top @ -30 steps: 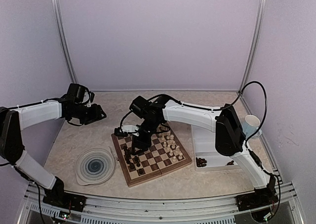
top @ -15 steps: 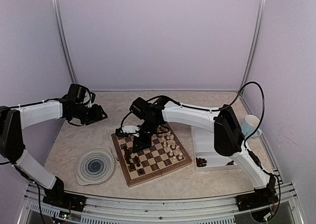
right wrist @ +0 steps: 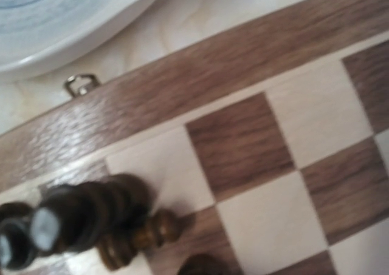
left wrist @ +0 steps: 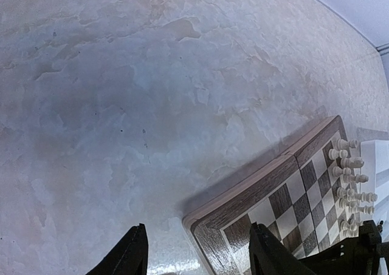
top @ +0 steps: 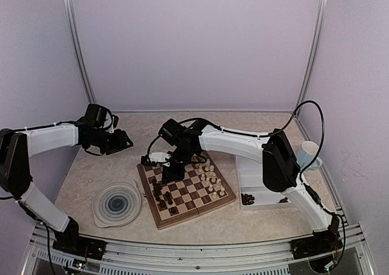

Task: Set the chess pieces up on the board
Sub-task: Move the pawn to f7.

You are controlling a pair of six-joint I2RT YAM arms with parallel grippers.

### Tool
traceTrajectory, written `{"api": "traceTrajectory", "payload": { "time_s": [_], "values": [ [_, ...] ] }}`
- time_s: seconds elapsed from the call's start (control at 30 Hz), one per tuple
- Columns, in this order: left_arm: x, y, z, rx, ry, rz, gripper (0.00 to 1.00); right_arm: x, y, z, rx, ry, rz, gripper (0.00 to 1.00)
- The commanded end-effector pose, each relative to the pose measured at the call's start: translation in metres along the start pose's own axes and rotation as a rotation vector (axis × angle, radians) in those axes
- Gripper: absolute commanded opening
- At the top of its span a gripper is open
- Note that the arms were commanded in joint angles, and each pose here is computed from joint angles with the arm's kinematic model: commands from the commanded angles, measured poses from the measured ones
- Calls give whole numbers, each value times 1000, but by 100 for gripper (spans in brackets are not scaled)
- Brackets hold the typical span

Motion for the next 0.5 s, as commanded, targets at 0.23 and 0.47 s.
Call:
{"api": "traceTrajectory", "payload": {
  "time_s": [0.23,0.47],
  "values": [
    [6,1,-4,2,16,-15,57,14,-14,18,-54,-68,-76,9],
    [9,1,-7,-2,32,-23,57,18,-17,17,-55,-63,-87,13]
  ]
}}
Point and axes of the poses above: each gripper's point midway between its finger pads, its own x axis out along the fingers, its own y axis along the line the jaws close on, z = x × y, the point moved 4 cm from there along -x, back along the fingers, and after that the axes turned 15 degrees about x, right-handed, at the moved point
